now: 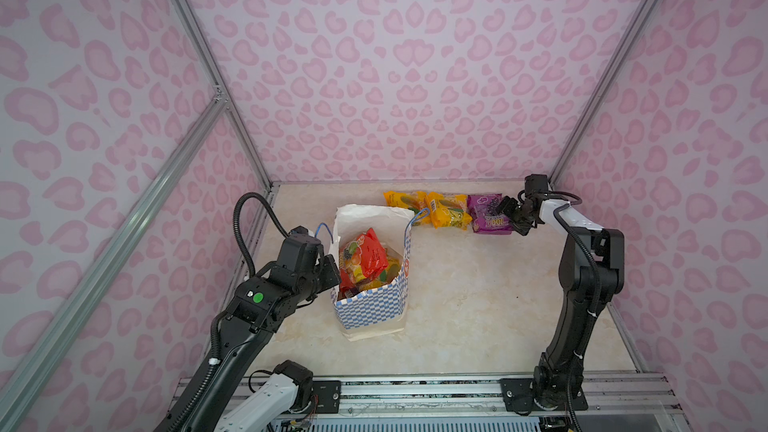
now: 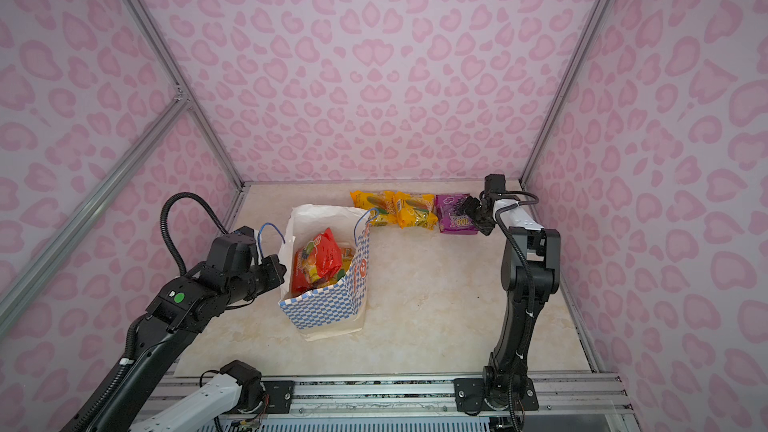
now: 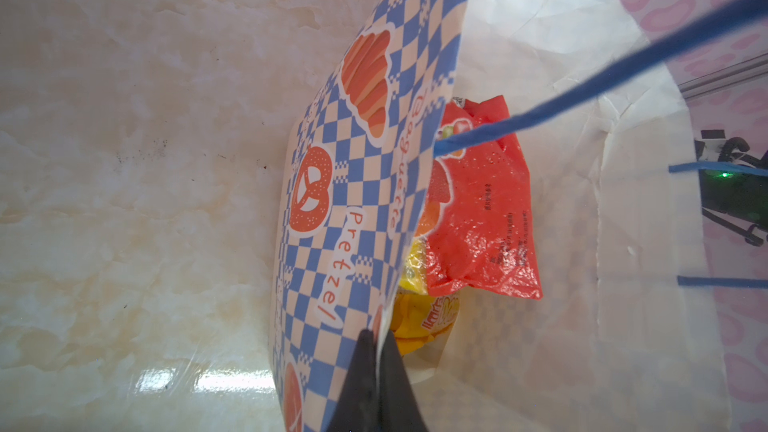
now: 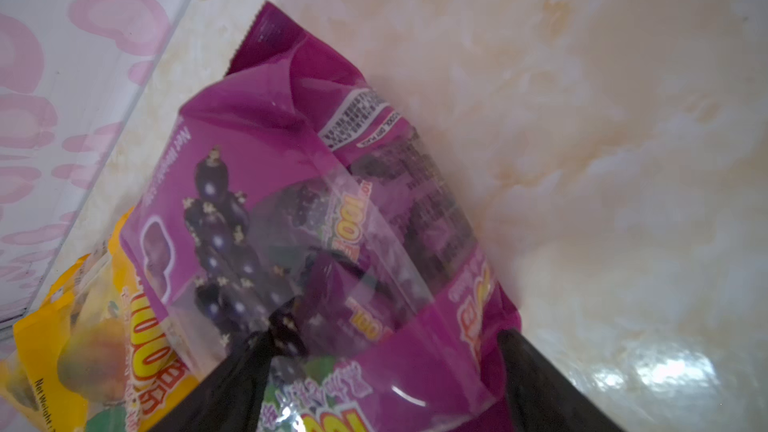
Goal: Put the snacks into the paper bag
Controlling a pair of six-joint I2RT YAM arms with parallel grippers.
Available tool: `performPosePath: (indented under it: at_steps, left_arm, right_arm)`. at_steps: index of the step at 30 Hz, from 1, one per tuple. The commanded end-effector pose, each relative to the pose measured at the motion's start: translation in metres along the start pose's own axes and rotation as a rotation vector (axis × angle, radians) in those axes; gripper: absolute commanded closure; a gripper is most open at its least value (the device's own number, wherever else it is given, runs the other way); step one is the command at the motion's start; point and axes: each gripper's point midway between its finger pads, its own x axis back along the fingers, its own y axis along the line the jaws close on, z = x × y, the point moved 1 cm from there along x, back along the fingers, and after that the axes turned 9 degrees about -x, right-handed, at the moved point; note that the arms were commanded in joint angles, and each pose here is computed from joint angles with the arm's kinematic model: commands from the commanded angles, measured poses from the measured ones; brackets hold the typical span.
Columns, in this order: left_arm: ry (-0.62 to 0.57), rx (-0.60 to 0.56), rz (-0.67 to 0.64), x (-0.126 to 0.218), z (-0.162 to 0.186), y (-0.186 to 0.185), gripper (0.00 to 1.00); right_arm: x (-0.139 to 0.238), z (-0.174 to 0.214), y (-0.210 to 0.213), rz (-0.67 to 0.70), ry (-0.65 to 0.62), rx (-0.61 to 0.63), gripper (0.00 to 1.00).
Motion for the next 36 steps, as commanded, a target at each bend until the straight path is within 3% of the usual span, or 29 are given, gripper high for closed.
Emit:
performPosePath:
  at_steps: [1,10,17,27,36]
  left_arm:
    - [0.007,0.003,-0.005,0.002,0.002,0.002,0.97]
    - [-0.009,0.004,0.002,0.008,-0.001,0.001,0.97]
    - [-0.008,0.003,0.000,0.009,0.000,0.002,0.97]
    - [-0.007,0.012,0.001,0.006,0.002,0.002,0.97]
    - [-0.011,0.008,-0.006,0.007,0.001,0.004,0.97]
  right_arm:
    - [-0.001,0.012,0.005,-0.042,0.025,0.017,0.16]
    - [-0.006,0.044,-0.012,-0.077,0.079,-0.016,0.43]
    - [0.008,0.063,-0.013,-0.138,0.106,-0.025,0.78]
    - [0.033,0.078,-0.010,-0.193,0.123,-0.017,1.00]
    - [0.077,0.089,0.000,-0.251,0.096,0.009,1.00]
